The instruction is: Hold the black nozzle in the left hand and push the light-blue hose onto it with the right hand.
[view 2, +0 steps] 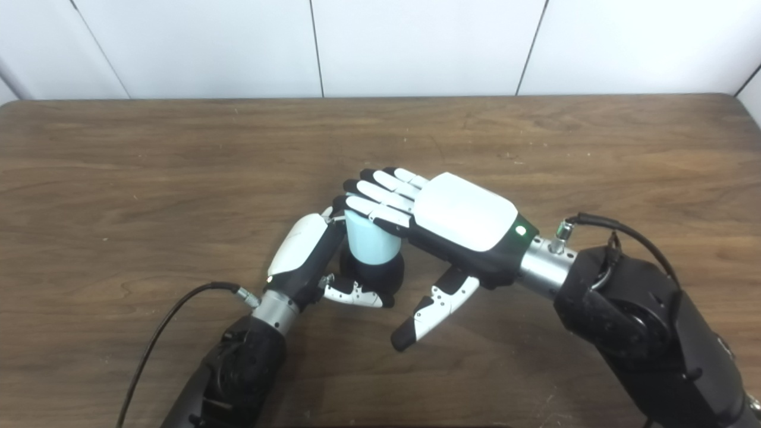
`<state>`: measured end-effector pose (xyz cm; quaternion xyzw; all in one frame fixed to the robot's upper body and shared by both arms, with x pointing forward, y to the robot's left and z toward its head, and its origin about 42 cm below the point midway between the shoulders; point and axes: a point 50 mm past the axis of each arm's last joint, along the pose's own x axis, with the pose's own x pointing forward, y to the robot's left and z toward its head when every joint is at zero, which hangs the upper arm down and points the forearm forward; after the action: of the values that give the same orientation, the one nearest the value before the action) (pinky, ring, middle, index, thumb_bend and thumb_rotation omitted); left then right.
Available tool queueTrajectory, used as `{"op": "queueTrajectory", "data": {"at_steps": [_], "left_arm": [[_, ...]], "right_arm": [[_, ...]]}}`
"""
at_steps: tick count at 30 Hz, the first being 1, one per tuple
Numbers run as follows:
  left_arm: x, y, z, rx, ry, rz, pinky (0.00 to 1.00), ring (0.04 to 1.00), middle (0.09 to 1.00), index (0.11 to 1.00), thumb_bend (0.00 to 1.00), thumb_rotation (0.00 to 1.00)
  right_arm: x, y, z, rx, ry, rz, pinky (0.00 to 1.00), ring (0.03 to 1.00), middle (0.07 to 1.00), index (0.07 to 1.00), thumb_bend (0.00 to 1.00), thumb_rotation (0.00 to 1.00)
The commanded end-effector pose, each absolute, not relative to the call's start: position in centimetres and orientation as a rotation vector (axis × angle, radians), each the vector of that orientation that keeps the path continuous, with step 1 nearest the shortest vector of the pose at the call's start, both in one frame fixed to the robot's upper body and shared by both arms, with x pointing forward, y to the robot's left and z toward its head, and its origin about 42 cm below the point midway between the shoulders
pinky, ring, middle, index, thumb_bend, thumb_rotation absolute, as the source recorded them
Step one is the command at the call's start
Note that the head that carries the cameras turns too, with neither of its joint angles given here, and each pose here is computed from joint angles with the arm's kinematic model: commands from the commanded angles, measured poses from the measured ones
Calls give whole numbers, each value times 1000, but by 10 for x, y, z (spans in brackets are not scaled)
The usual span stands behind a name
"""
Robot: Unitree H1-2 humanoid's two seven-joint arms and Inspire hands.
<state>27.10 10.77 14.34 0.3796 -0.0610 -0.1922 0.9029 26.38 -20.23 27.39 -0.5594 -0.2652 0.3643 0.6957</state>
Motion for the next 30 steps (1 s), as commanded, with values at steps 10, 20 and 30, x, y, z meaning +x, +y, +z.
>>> {"op": "queueTrajectory", "data": {"at_steps": [10, 20, 30], "left_arm": [[266, 118, 117, 837, 25, -436, 1000, 730, 482, 502, 521, 0], [268, 117, 116, 834, 26, -434, 1000, 729, 484, 500, 522, 0], [268, 119, 115, 837, 26, -431, 1000, 732, 483, 501, 521, 0]], "right_arm": [[264, -208, 270, -1297, -490, 917, 1000, 1000, 989, 969, 721, 1000], [266, -210, 296, -1308, -649, 775, 1000, 1000, 985, 967, 720, 1000], [271, -213, 308, -1319, -681, 733, 1000, 1000, 985, 967, 705, 1000]]}}
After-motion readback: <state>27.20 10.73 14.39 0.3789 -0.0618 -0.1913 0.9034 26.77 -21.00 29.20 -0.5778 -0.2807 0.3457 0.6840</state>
